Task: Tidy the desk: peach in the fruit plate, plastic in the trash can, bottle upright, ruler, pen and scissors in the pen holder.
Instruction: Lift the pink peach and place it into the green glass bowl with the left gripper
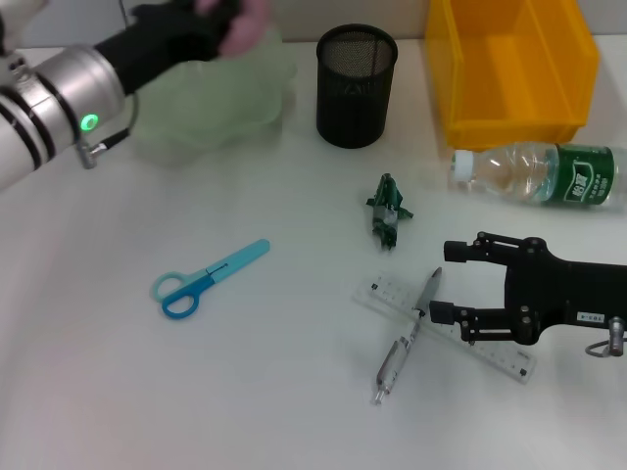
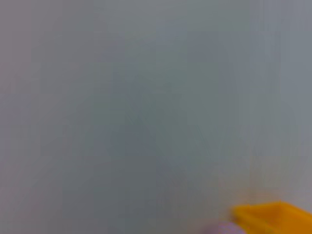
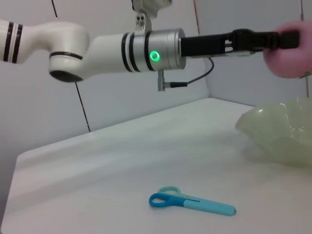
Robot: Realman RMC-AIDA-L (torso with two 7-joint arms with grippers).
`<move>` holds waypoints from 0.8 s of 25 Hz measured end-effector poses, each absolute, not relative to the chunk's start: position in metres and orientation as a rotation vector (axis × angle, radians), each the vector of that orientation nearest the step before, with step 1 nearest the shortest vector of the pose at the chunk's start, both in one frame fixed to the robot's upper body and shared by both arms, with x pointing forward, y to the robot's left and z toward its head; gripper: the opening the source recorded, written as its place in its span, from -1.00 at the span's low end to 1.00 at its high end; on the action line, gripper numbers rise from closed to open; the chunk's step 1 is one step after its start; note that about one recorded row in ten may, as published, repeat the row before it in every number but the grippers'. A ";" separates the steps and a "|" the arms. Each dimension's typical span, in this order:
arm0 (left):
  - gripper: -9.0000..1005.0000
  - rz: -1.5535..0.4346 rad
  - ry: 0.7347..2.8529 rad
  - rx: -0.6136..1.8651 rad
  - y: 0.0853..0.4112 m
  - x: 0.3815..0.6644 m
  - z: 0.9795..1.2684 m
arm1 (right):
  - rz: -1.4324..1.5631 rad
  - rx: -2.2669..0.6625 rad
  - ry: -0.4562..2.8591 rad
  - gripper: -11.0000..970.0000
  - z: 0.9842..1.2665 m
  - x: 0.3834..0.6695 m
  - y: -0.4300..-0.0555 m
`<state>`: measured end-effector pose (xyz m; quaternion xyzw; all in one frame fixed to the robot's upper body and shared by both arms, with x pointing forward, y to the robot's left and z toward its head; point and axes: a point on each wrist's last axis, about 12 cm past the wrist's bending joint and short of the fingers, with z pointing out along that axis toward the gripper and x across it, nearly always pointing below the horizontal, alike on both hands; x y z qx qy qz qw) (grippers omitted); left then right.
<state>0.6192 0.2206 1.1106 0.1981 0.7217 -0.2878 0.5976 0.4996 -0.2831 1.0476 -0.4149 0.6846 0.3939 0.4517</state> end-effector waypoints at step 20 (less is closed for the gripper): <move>0.11 -0.465 1.692 0.297 0.243 0.629 1.084 | 0.972 -1.033 1.684 0.66 1.049 0.502 -0.281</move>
